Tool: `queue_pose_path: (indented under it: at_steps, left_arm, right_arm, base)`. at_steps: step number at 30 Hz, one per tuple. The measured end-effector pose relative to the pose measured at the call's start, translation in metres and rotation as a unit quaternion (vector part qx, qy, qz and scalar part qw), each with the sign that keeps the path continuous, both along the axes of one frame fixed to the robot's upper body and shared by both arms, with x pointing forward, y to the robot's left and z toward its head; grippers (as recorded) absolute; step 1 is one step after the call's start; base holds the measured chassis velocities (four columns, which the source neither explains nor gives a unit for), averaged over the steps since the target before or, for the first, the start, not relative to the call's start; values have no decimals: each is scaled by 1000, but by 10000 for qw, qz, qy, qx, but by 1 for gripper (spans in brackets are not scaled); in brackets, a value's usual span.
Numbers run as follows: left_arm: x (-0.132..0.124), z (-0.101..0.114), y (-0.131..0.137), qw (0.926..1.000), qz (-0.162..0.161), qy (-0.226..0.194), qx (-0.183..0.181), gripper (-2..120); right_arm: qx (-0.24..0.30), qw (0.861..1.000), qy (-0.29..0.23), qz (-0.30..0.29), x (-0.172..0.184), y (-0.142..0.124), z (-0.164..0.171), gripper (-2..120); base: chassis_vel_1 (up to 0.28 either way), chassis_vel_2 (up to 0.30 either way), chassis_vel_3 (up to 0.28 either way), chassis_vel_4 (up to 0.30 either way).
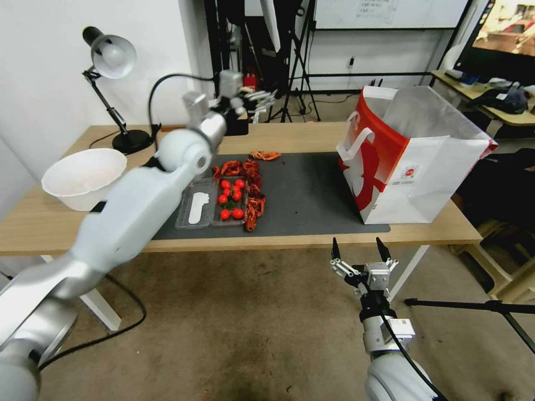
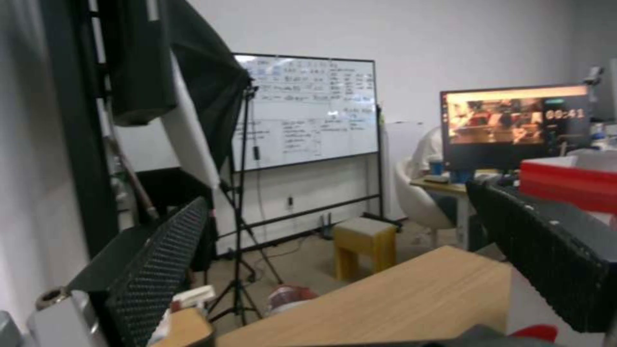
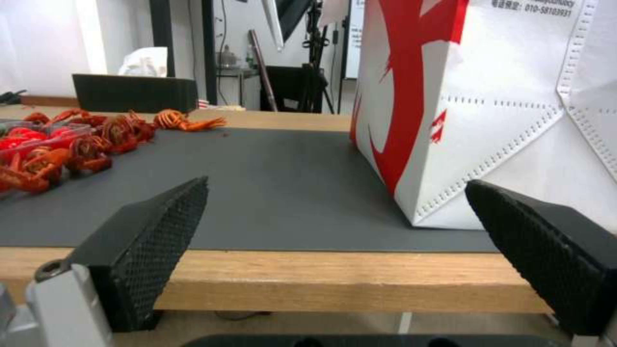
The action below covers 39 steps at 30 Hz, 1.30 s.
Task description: Pick up the trash from the table and place it into the takeout bag.
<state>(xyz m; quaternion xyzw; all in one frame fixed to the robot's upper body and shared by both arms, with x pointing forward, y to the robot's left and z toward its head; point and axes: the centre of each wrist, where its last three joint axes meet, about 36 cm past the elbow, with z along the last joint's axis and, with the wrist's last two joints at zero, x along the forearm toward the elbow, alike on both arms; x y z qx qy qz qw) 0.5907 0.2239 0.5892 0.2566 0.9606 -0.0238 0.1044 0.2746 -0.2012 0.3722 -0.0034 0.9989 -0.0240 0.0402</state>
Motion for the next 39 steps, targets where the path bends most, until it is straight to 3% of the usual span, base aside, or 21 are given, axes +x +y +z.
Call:
queue_pose_path:
  at_steps: [8, 12, 33, 39]
  left_arm:
    - [-33, -16, 41, 9989, 458, 1, 93, 100]
    - [-62, -34, 68, 9970, 740, 39, 225, 100]
    - [-111, -60, 101, 9921, 1196, 63, 364, 100]
    - [-136, -82, 113, 9894, 1397, 202, 337, 100]
  right_arm:
    - [-7, 10000, 4, 13, -1, 0, 1, 100]
    - [3, 10000, 15, 25, -2, 1, 0, 100]
    - [1, 10000, 43, 42, -4, 4, -3, 100]
    - [-10, 10000, 57, 65, -4, 5, -5, 100]
  base:
    - [0, 0, 0, 0]
    - [0, 0, 0, 0]
    - [0, 0, 0, 0]
    - [0, 0, 0, 0]
